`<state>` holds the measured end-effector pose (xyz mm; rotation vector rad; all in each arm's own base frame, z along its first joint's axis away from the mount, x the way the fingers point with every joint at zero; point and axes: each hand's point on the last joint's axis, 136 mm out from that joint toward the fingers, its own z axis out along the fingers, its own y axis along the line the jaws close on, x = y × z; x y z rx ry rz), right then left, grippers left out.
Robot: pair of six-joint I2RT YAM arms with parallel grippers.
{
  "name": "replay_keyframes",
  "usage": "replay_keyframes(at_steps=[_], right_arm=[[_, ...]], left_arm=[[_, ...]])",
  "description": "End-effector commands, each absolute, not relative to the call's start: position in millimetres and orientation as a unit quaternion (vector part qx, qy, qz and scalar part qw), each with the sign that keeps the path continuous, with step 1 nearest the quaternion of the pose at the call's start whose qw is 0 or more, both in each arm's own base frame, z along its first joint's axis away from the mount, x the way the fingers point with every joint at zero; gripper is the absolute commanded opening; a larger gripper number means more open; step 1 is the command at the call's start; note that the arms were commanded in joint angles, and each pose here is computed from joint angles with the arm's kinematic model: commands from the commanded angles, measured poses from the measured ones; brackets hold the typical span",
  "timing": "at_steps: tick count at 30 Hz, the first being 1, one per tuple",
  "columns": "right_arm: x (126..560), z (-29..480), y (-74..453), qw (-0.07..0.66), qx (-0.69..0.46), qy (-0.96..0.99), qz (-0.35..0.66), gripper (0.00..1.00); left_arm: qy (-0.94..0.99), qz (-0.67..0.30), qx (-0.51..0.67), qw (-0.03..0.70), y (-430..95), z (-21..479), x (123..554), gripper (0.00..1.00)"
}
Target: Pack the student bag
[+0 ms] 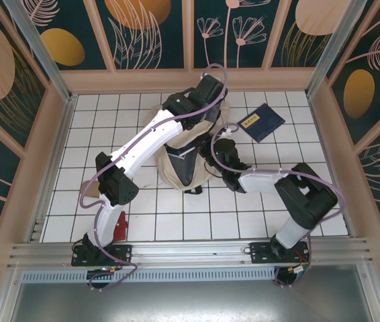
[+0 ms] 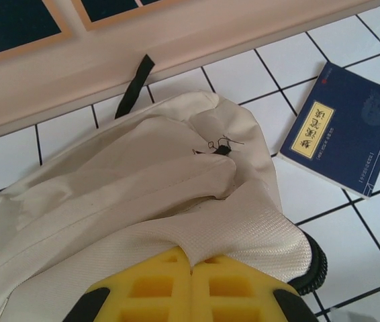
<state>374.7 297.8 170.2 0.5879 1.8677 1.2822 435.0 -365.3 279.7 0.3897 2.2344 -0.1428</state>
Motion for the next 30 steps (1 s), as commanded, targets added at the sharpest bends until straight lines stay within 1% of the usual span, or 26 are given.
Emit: replay_keyframes(at_steps=[1, 4, 8, 11, 13, 15, 17, 20, 26, 30], right_arm=[[394.0, 213.4, 304.6, 0.415, 0.23, 0.676, 0.564, 0.0], [396.7, 189.8, 299.3, 0.4, 0.226, 0.699, 0.549, 0.0], [392.3, 158.1, 270.3, 0.4, 0.226, 0.722, 0.517, 0.0], [389.3, 140.8, 246.9, 0.399, 0.232, 0.735, 0.496, 0.0], [393.5, 138.5, 228.4, 0.408, 0.234, 0.736, 0.487, 0.0], [398.0, 138.2, 219.6, 0.414, 0.227, 0.743, 0.474, 0.0], [401.9, 143.7, 221.6, 0.421, 0.209, 0.749, 0.466, 0.0], [400.5, 155.0, 235.6, 0.411, 0.198, 0.742, 0.492, 0.0], [391.8, 171.2, 271.7, 0.39, 0.214, 0.718, 0.535, 0.0], [397.5, 166.9, 287.3, 0.379, 0.235, 0.708, 0.548, 0.0]], left_arm=[[0.879, -0.084, 0.136, 0.449, -368.4, 308.4, 437.6, 0.0], [0.878, -0.067, 0.121, 0.459, -356.2, 315.5, 440.3, 0.0], [0.878, -0.057, 0.116, 0.461, -342.0, 319.7, 437.8, 0.0], [0.88, -0.092, 0.143, 0.443, -354.4, 314.7, 428.9, 0.0], [0.882, -0.125, 0.171, 0.42, -368.6, 307.1, 420.9, 0.0], [0.884, -0.137, 0.185, 0.406, -376.3, 298.4, 418.0, 0.0], [0.886, -0.134, 0.187, 0.403, -378.2, 292.6, 420.3, 0.0], [0.885, -0.133, 0.184, 0.407, -381.3, 291.8, 424.8, 0.0], [0.877, -0.141, 0.167, 0.427, -388.9, 300.3, 437.4, 0.0], [0.876, -0.144, 0.161, 0.432, -392.1, 301.3, 441.1, 0.0]])
